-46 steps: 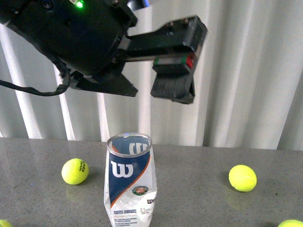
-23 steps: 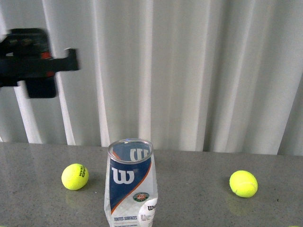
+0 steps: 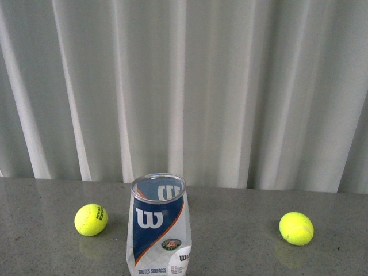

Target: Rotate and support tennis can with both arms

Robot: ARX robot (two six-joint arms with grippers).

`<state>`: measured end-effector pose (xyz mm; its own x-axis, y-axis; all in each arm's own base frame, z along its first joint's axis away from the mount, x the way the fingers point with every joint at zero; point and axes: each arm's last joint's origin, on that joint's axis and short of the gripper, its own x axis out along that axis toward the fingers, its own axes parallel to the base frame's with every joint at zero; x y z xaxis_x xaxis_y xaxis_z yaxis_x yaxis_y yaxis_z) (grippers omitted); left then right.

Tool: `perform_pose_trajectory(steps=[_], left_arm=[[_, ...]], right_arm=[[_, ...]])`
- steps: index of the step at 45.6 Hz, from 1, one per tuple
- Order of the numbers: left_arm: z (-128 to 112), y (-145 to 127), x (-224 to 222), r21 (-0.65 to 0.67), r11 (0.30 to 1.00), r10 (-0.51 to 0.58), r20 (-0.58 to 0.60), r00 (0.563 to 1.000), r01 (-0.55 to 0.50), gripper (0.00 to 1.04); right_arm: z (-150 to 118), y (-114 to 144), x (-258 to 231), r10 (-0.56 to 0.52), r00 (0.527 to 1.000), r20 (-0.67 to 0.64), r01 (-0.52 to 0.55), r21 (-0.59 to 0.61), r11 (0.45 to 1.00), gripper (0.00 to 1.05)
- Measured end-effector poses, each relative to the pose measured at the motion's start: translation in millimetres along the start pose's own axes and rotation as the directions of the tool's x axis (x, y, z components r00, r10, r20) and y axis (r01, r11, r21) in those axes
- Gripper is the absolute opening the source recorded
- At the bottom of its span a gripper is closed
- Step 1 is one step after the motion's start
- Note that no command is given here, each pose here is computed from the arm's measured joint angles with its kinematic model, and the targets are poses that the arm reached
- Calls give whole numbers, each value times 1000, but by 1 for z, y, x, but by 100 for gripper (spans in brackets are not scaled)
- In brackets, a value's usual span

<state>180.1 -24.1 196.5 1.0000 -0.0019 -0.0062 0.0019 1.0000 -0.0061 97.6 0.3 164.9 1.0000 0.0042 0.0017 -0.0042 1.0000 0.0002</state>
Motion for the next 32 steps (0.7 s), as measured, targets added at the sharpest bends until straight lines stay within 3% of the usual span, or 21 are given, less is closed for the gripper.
perform_pose_trajectory(steps=[32], left_arm=[[-26, 24, -45, 1, 1000, 3, 12, 1000, -3, 4]], right_arm=[[0, 0, 0, 0, 1000, 0, 0, 0, 1000, 98]])
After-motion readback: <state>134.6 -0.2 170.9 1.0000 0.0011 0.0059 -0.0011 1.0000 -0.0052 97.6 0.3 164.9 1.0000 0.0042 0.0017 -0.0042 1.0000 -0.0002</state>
